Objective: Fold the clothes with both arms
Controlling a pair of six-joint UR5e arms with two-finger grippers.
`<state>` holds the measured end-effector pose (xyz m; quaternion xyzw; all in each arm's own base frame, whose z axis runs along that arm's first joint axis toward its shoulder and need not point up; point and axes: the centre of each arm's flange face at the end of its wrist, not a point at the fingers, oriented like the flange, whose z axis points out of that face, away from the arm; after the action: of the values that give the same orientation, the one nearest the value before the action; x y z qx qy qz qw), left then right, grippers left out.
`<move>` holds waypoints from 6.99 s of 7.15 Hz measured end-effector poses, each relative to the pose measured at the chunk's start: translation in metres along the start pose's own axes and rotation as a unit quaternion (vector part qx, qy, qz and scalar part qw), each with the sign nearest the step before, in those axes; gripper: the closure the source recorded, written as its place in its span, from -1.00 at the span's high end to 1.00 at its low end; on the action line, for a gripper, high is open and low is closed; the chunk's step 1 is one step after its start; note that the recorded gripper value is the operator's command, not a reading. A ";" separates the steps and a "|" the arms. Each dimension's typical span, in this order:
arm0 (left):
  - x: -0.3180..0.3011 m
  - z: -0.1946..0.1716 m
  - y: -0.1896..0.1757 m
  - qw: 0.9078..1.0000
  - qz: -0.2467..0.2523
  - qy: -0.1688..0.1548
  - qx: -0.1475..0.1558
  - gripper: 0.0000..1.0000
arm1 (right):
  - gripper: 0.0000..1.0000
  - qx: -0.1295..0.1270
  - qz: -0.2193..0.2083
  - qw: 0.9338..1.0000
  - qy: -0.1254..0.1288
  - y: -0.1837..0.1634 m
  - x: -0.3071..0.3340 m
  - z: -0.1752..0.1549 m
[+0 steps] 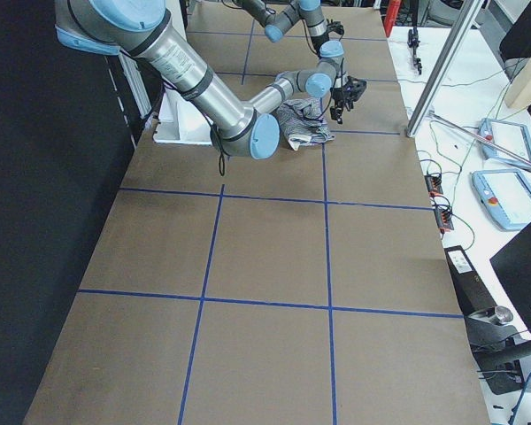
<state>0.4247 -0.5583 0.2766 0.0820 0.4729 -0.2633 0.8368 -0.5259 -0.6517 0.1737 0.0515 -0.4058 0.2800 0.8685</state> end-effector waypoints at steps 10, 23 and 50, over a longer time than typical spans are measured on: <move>0.020 0.074 0.081 0.999 0.035 -0.035 -0.014 -0.06 | 1.00 -0.047 -0.035 0.998 -0.014 -0.098 0.047 -0.053; -0.031 0.052 0.043 0.994 0.088 -0.065 -0.001 -1.00 | 1.00 -0.046 -0.034 0.998 -0.014 -0.099 0.049 -0.052; -0.089 -0.049 -0.059 0.979 0.201 -0.030 0.014 1.00 | -0.19 -0.072 0.115 0.986 0.096 0.114 -0.074 0.082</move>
<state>0.3209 -0.5567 0.3315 0.1793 0.4180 -0.0992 0.8850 -0.6798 -0.6146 0.1585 -0.0854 -0.3425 0.3520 0.8669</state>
